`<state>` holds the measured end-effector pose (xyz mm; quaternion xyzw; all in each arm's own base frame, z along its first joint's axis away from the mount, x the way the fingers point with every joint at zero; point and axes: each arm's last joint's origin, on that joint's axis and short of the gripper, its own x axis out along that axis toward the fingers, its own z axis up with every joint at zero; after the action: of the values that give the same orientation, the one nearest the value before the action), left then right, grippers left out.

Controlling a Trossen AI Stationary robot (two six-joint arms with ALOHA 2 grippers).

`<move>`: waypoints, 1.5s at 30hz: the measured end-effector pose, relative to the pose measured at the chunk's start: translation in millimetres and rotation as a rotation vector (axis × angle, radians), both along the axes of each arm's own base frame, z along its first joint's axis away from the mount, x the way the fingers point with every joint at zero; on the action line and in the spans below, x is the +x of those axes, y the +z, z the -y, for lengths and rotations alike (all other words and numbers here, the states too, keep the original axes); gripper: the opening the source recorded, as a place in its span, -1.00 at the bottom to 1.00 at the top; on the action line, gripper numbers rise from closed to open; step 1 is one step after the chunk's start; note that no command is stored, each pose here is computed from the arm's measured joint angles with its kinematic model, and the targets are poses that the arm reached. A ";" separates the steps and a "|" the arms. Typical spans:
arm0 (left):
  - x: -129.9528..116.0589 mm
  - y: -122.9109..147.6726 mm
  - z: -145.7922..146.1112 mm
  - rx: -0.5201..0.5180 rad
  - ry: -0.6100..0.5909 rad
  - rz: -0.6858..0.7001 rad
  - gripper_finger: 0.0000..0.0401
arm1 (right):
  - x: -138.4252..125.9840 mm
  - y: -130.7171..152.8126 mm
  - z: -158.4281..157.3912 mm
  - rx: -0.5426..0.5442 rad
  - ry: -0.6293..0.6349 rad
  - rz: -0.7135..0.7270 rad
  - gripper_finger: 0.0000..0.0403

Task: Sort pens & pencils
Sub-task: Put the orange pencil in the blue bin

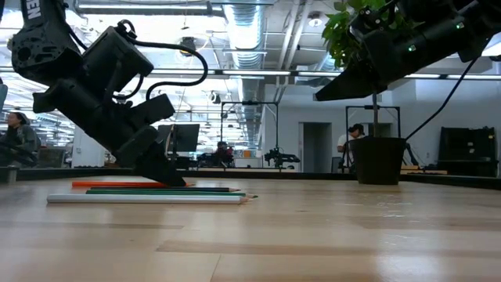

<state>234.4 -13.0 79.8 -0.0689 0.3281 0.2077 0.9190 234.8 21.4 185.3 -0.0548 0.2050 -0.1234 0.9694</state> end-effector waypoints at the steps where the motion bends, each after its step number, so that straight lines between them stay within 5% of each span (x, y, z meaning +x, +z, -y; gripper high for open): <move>1: -0.1 -0.1 0.0 0.000 0.000 -0.002 -0.15 | 0.0 0.0 0.0 0.000 0.000 0.000 -0.44; 8: -6.1 -3.9 -0.4 -0.011 0.000 -0.009 -0.15 | 0.0 0.0 0.0 0.016 -0.007 0.004 -0.44; 16: -25.9 -6.6 -1.8 -0.050 -0.021 0.140 -0.15 | -0.6 -0.7 -3.1 0.014 0.007 -0.003 -0.44; 45: -22.4 -4.4 -1.8 -0.031 -0.018 0.148 -0.15 | -0.3 0.0 -3.0 0.015 0.006 0.005 -0.44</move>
<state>212.0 -11.3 75.4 -0.0956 0.2629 0.1887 0.9414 234.5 24.3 185.3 -0.0481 0.2035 -0.1190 0.9706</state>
